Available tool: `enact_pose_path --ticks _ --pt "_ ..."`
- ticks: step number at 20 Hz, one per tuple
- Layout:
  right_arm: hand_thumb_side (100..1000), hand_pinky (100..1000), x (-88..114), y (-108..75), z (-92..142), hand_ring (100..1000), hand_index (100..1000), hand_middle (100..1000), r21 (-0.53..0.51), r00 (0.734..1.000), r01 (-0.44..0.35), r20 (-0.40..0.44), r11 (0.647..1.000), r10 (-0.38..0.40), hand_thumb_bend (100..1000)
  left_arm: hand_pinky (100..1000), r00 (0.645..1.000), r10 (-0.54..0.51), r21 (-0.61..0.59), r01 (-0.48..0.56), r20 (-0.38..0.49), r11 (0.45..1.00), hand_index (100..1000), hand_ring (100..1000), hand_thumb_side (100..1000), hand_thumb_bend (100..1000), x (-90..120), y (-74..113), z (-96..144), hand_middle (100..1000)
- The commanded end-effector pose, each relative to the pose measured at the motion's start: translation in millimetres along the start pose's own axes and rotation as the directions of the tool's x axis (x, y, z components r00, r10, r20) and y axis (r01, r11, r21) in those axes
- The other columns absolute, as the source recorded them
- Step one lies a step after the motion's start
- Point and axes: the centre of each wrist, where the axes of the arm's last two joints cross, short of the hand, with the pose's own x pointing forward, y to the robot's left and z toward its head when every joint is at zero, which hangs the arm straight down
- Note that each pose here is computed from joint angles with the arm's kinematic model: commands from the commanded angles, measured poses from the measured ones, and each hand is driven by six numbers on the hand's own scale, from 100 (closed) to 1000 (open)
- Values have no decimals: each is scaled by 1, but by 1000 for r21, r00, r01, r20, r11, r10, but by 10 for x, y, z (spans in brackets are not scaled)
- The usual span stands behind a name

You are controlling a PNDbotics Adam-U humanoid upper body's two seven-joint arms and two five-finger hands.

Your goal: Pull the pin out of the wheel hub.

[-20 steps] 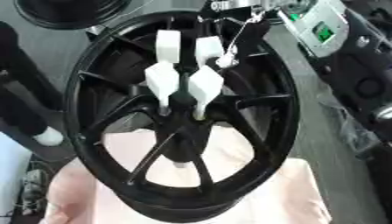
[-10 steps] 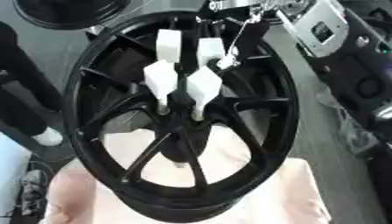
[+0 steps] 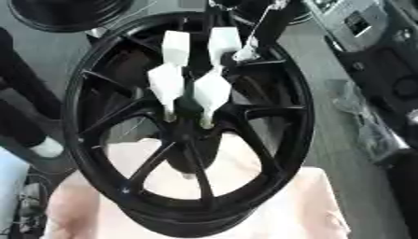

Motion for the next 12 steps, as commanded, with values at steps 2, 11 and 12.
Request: enact_pose_path --ticks 2,11,12 --pt "100 699 149 -227 212 428 505 257 -77 999 -29 12 997 30 347 711 999 -21 -7 21 29 1000 793 838 706 100 96 35 -33 754" --pt "100 721 170 -563 861 410 510 253 -295 997 67 -23 953 -77 301 711 999 -23 6 23 29 1000 793 838 705 100 92 62 -23 755" --pt "100 723 153 -586 1005 410 511 254 -334 995 75 -39 939 -93 299 711 999 -23 9 22 31 1000 793 838 704 100 95 67 -23 755"
